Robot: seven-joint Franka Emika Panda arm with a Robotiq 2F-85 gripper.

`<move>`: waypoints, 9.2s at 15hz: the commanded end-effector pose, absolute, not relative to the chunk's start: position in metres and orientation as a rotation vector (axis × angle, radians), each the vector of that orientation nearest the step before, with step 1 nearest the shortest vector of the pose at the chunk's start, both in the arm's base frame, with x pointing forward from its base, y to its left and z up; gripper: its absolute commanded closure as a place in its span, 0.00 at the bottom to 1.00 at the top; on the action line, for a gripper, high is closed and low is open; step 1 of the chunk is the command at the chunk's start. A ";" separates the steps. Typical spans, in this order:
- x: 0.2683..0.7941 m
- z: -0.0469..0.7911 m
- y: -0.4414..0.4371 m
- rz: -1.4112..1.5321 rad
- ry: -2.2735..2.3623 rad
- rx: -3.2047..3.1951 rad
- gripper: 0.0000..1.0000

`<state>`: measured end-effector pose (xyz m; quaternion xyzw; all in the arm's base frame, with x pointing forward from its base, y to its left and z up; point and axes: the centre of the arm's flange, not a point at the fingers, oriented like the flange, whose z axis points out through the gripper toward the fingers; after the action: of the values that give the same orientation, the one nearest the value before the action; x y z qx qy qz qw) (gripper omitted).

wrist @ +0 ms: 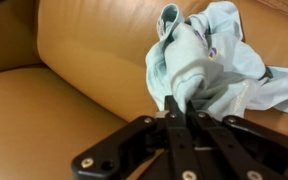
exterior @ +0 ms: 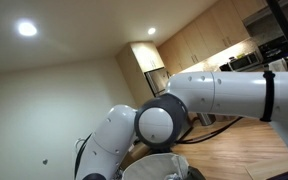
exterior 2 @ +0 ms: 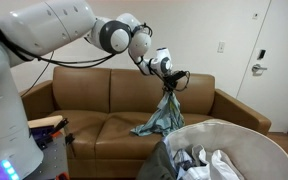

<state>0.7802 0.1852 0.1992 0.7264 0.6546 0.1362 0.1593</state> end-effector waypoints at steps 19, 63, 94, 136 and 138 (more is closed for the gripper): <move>0.782 0.409 0.158 0.415 1.650 2.157 0.92; 0.554 0.605 -0.016 0.382 -0.025 2.742 0.95; 0.385 0.681 -0.178 0.612 -1.122 2.269 0.95; 0.482 0.516 -0.233 1.173 -1.192 2.261 0.95; 0.456 0.477 -0.234 1.003 -1.225 2.319 0.95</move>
<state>0.4885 -0.2324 0.5067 0.7900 -0.4189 0.4195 0.1566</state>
